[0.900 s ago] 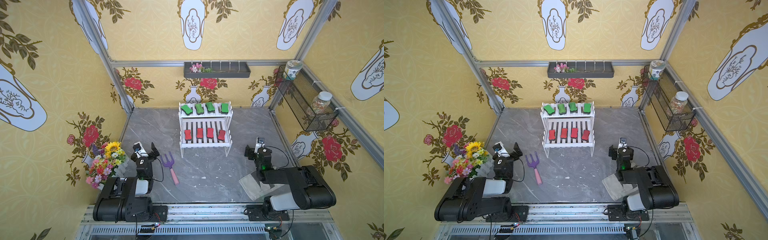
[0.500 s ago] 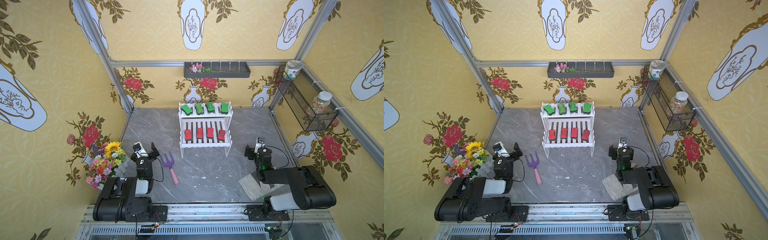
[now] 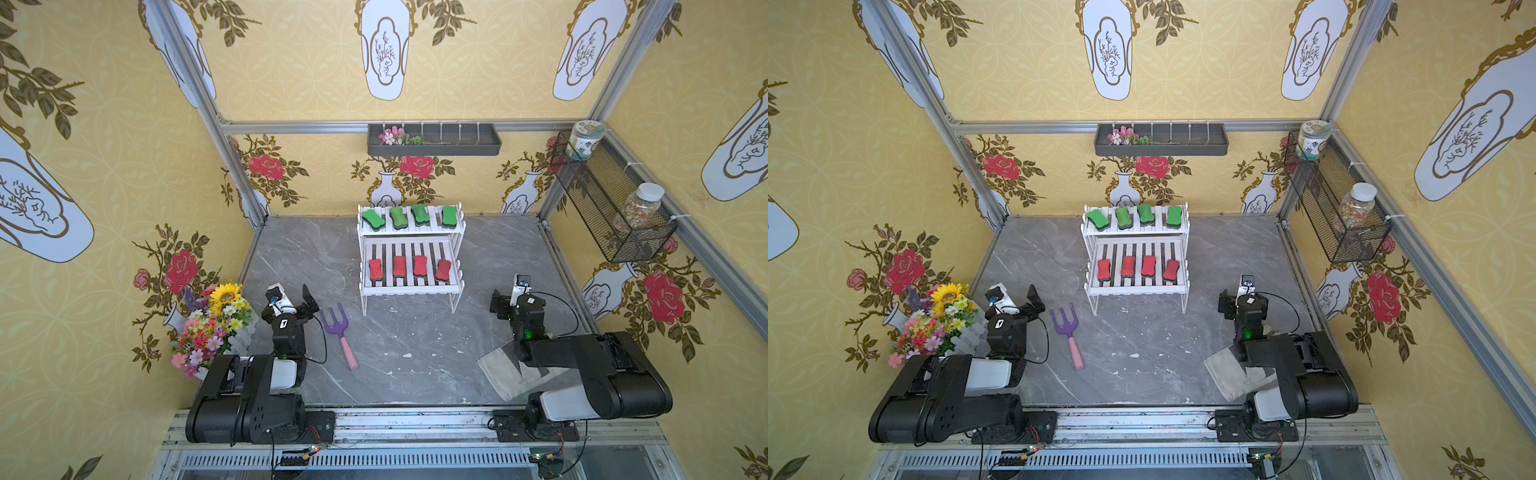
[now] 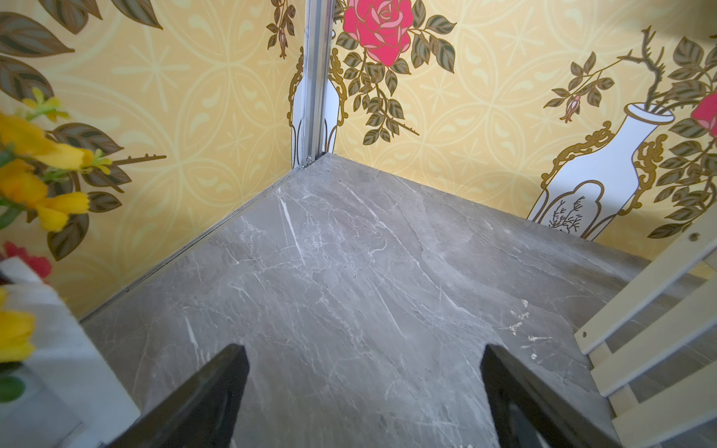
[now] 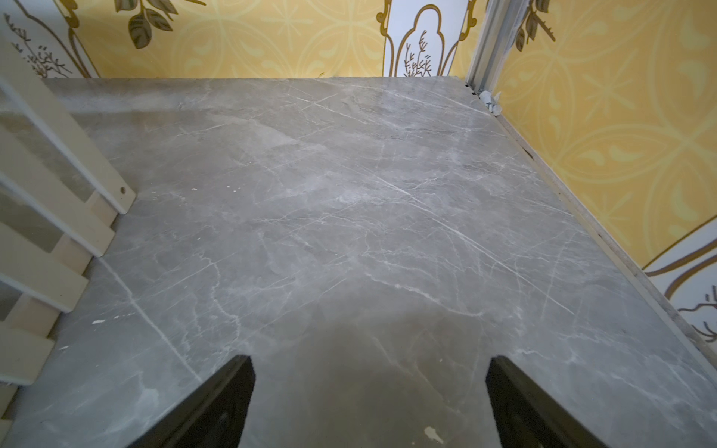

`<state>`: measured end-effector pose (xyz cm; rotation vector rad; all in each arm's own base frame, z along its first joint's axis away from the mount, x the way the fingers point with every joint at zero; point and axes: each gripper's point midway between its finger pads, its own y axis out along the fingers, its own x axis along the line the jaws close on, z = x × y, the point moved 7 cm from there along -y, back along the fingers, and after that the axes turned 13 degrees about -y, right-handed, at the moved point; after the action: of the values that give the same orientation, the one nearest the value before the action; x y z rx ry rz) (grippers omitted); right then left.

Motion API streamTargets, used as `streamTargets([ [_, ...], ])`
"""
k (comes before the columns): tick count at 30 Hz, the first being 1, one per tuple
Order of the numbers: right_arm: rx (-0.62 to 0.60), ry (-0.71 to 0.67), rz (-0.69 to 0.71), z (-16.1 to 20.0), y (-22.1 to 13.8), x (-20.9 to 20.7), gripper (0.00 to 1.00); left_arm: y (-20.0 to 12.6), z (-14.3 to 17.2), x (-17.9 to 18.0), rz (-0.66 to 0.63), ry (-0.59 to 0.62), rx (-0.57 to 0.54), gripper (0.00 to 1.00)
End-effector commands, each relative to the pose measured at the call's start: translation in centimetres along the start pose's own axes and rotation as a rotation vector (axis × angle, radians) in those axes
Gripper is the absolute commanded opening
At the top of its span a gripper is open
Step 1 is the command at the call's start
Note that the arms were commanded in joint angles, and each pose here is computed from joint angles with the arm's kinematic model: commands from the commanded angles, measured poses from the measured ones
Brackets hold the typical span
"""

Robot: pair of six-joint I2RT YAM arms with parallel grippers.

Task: Remove the whiteboard erasers from the shelf
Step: Pick up the whiteboard eraser from the shelf.

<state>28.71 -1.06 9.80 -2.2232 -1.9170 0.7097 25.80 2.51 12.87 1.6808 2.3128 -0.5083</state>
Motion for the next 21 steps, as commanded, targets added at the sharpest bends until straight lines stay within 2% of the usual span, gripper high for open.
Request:
streamTargets([
  [1,-0.047,0.025,0.003,-0.9,-0.2,-0.2,0.97,-0.1,-0.4,-0.2,0.018,0.000,-0.021,0.99],
  [3,-0.052,0.019,0.027,-1.7,-0.9,-0.4,0.97,-0.2,-1.1,-0.4,0.014,-0.003,-0.043,1.00],
  [8,0.047,0.051,0.043,-4.1,-1.7,-1.3,0.97,0.0,-3.1,-1.2,-0.011,-0.006,-0.022,1.00],
  [11,0.043,0.106,0.059,-6.4,-2.2,-1.9,0.97,-0.1,-5.6,-1.7,-0.043,-0.068,-0.099,1.00],
  [16,0.105,0.264,0.220,-9.4,-2.3,-4.0,0.97,-0.9,-10.9,-6.0,0.219,-0.096,-0.221,1.00],
  [19,0.282,0.484,0.392,-9.1,-3.1,-5.6,0.97,-1.0,-12.9,-7.6,0.316,-0.199,-0.246,0.99],
  [20,0.338,0.487,0.385,-9.1,-2.9,-5.6,0.97,-1.3,-13.3,-8.0,0.350,-0.221,-0.243,1.00],
  [21,0.362,0.461,0.312,-9.4,-2.4,-5.2,0.97,-1.7,-13.7,-8.5,0.389,-0.224,-0.245,1.00],
])
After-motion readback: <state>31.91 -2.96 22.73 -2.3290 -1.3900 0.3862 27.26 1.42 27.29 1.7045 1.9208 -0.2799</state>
